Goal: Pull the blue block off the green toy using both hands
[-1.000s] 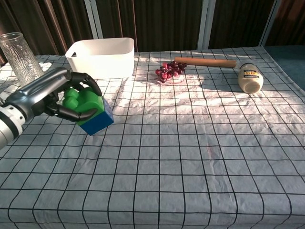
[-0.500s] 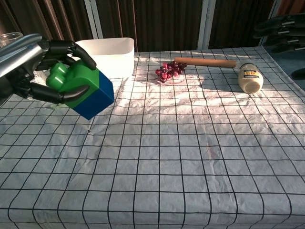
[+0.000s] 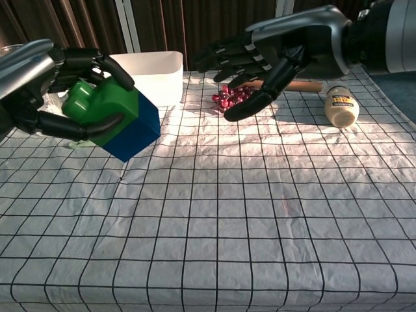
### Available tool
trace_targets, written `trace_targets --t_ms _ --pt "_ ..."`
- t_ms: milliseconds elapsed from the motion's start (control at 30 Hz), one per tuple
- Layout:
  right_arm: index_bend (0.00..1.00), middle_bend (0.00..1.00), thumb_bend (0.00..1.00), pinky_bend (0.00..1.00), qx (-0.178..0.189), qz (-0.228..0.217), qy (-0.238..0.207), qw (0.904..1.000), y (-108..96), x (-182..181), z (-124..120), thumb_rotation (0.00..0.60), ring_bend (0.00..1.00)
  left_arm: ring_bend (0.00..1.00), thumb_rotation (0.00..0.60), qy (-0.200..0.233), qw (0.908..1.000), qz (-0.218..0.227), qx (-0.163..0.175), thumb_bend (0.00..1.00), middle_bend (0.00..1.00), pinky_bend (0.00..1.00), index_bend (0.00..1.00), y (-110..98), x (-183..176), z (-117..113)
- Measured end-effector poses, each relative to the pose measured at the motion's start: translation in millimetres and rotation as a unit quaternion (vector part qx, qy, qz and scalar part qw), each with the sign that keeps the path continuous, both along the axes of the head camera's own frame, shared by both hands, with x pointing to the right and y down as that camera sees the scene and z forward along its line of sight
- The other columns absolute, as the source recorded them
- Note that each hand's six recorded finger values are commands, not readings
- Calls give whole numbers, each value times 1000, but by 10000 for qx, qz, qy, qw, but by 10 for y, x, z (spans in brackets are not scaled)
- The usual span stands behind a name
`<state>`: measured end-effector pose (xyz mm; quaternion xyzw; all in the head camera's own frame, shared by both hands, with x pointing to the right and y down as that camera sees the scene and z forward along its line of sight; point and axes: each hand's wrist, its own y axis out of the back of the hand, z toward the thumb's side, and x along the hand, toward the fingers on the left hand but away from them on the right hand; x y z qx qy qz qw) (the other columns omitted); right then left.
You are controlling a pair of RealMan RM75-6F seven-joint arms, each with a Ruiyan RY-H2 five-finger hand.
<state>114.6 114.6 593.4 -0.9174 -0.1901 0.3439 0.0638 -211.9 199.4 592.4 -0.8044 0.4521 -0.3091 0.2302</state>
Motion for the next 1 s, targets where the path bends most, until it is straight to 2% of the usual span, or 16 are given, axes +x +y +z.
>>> trace_targets --t_ms 233,433,567,700,767,900,1000 --pt "0 0 114 0 -162 31 -90 9998 138 -449 74 600 0 658 600 105 9999 74 -6 567 575 868 528 52 81 -58" --pt "20 43 118 0 -173 119 -225 9995 199 -665 101 600 0 658 600 132 9999 109 -24 568 575 868 529 55 137 -75" --pt "133 130 145 0 -106 166 -199 9996 202 -708 144 600 0 659 600 153 9998 92 -28 567 575 868 529 47 134 -90" --pt "187 159 167 9 -106 210 -181 9996 209 -725 179 600 28 658 600 162 9998 86 -23 566 575 869 529 44 118 -105" --pt "227 193 187 35 -91 241 -192 9995 205 -732 185 600 72 658 600 167 9998 93 -21 566 575 869 529 47 115 -113" --pt "403 335 235 110 -25 324 -209 9993 186 -740 187 600 260 658 600 200 9998 91 -15 567 575 868 530 52 111 -134" --pt "499 399 262 134 -14 366 -231 9991 185 -752 190 600 311 659 600 220 9997 99 -26 567 575 868 530 58 113 -141"
